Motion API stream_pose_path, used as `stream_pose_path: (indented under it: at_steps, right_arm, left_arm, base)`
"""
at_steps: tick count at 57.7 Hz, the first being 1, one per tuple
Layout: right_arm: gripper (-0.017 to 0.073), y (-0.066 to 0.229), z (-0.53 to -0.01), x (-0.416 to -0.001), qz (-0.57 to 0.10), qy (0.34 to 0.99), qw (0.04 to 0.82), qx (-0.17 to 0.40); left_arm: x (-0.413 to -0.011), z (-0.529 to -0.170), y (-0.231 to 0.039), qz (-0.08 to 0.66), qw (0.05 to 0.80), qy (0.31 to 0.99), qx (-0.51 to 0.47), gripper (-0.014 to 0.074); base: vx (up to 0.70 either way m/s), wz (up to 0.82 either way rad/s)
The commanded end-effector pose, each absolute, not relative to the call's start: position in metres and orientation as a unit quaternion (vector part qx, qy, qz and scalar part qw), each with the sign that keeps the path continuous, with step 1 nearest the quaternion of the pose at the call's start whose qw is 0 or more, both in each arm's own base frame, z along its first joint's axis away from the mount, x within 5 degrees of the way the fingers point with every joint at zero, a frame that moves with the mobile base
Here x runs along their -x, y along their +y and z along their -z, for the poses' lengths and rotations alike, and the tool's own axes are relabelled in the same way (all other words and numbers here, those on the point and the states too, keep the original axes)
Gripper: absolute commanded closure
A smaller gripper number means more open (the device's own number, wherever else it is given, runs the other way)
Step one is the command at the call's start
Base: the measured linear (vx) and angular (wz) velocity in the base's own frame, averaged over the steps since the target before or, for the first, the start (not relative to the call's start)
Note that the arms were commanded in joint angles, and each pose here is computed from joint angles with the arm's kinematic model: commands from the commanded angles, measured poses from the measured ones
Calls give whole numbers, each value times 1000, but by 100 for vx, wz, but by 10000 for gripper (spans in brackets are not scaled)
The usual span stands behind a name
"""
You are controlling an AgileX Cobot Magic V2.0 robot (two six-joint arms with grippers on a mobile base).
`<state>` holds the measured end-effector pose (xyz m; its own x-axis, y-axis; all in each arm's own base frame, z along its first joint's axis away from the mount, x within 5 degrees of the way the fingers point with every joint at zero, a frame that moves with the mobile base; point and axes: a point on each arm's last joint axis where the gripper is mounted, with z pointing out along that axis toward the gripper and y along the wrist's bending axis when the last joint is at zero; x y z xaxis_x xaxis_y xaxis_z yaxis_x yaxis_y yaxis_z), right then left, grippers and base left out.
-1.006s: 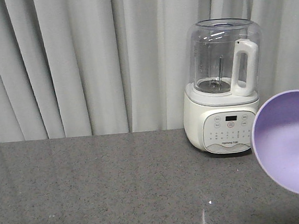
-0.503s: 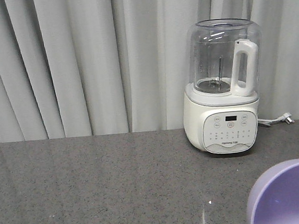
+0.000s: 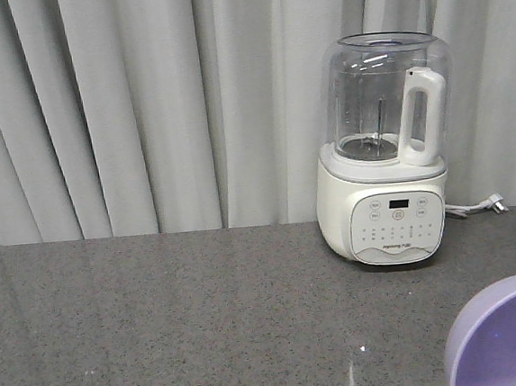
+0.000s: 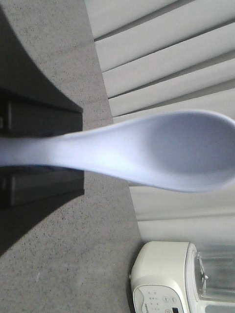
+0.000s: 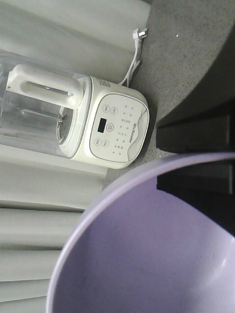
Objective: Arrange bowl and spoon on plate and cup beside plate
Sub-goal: 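Drive to the counter with the blue plate, holding bowl and spoon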
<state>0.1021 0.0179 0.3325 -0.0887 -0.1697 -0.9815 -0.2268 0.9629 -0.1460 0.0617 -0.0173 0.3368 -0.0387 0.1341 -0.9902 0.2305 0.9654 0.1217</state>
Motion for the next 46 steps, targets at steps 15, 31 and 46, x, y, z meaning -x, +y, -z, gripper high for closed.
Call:
stream_pose_path:
  at_steps: [15,31,46]
  right_arm:
    - [568,14,-347,-102,-12,715,690,110]
    - [568,14,-347,-102,-12,715,690,110]
    - [568,14,-347,-102,-12,715,690,110]
  left_arm:
    - [-62,-351,-16,40,715,689,-110,594]
    - [-62,-351,-16,42,715,689,-112,594]
    - [-62,-351,-16,42,715,689,-111,594]
  base:
    - [0,0]
    - [0,0]
    - [-2,-6]
